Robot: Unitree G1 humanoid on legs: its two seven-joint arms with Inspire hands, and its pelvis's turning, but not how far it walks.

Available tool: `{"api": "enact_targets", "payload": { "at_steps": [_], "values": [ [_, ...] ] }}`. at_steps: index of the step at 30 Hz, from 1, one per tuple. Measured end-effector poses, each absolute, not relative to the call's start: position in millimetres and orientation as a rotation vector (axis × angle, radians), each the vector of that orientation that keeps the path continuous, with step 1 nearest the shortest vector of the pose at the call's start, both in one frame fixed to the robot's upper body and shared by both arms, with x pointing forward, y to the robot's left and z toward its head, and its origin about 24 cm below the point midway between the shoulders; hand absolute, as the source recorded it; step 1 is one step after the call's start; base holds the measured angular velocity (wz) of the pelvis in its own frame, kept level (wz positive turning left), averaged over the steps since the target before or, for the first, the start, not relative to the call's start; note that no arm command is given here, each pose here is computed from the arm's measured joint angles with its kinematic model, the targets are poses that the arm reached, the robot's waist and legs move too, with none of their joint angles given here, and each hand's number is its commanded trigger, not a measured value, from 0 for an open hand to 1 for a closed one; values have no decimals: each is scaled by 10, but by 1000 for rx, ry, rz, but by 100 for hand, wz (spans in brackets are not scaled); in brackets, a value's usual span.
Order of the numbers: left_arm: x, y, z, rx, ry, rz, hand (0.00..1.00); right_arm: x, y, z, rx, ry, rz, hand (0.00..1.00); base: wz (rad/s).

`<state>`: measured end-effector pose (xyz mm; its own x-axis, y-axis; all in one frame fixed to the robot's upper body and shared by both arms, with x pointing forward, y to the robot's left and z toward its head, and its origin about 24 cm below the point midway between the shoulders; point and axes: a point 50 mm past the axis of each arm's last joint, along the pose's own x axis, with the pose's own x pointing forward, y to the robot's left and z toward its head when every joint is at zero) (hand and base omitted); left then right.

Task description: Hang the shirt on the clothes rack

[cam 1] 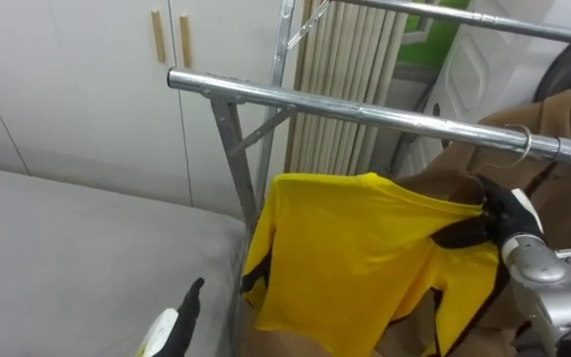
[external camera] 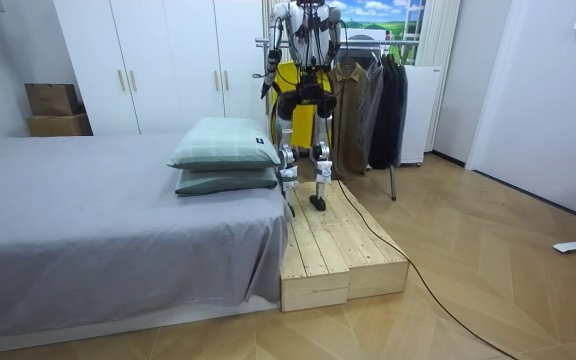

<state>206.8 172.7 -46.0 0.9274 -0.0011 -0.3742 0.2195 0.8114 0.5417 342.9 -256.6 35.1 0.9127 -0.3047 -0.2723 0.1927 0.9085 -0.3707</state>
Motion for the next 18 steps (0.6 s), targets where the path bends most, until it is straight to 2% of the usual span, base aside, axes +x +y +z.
{"api": "enact_targets", "payload": {
  "at_steps": [11,18],
  "values": [
    [2092,1722,-409,615,305,-62,0,3142,-2421,208,-346,217,-326,0,-4],
    [2028,1747,-507,630,337,-32,0,2852,-2280,194,-476,105,-307,0,-11]
  ]
}}
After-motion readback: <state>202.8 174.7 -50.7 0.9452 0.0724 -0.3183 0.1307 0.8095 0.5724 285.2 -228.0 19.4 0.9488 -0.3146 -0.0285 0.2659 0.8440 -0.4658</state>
